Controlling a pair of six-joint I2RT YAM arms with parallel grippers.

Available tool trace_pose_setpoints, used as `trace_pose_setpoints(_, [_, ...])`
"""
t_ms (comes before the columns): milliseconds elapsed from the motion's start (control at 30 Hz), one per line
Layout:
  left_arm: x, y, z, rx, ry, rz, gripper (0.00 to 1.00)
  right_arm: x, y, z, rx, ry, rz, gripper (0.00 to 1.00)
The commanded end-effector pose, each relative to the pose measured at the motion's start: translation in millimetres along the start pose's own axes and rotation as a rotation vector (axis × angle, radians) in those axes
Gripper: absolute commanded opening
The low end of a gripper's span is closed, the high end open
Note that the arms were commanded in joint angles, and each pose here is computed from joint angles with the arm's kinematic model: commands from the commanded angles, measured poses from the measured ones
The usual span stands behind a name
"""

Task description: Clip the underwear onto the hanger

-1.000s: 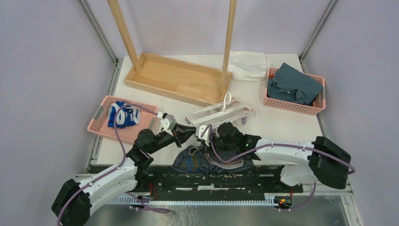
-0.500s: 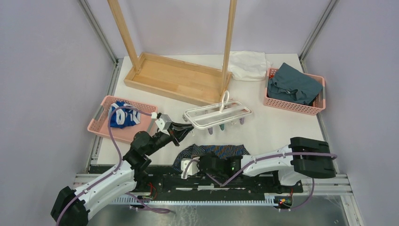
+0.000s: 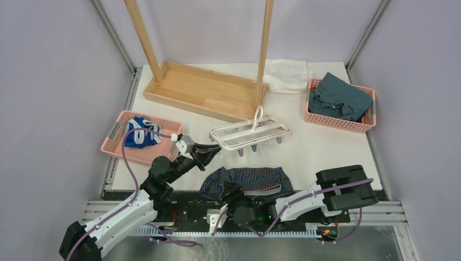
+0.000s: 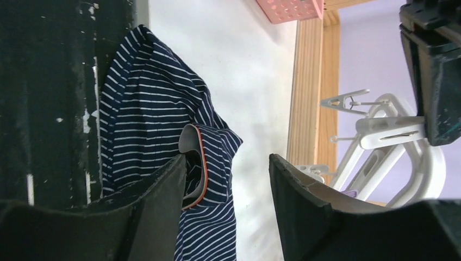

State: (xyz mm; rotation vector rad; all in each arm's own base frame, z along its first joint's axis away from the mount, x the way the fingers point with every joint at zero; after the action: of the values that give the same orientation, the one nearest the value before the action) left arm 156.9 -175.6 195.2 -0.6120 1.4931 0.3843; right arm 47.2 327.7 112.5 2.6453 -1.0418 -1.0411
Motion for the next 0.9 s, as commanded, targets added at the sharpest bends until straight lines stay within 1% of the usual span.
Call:
trace_pose_setpoints(0, [-23, -1, 1, -0.017, -0.028, -0.103, 0.03, -9, -5, -6, 0.154, 0.001, -0.058, 0.66])
trace_pose_setpoints(167, [-26, 0, 0, -0.011, -0.027, -0.115, 0.03, -8, -16, 8, 0.169, 0.033, -0.005, 0.67])
trace_pose_setpoints(400, [-28, 0, -1, 0.0, -0.027, -0.119, 0.03, 5, -15, 9, 0.188, 0.121, 0.071, 0.67])
trace_pose_setpoints(633, [-28, 0, -1, 0.001, -0.028, -0.122, 0.03, 20, -20, 6, 0.19, 0.119, 0.128, 0.64])
trace_pose_setpoints(733, [-27, 0, -1, 0.001, -0.027, -0.12, 0.03, 22, -26, 1, 0.201, 0.09, 0.137, 0.58])
trace_pose_setpoints(767, [-26, 0, -1, -0.001, -0.027, -0.119, 0.03, 22, -28, 0, 0.2, 0.082, 0.137, 0.54])
trace_pose_setpoints(800, [-26, 0, -1, 0.0, -0.025, -0.118, 0.03, 23, -31, -1, 0.202, 0.071, 0.141, 0.48])
trace_pose_setpoints(867, [-26, 0, -1, 0.002, -0.025, -0.116, 0.03, 24, -33, -5, 0.21, 0.043, 0.143, 0.27])
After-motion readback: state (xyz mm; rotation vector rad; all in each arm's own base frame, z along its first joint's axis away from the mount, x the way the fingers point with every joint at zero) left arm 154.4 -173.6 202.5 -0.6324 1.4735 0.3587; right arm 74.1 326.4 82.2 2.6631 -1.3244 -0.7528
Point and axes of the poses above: each gripper's point midway between its finger pads, its own y axis back along the fingers, its own z axis along the line the jaws close on, x = y × z, the point moved 6 cm from there along y, back along the fingers, and after that the axes turned 8 degrees about -y, right-handed, at the moved point
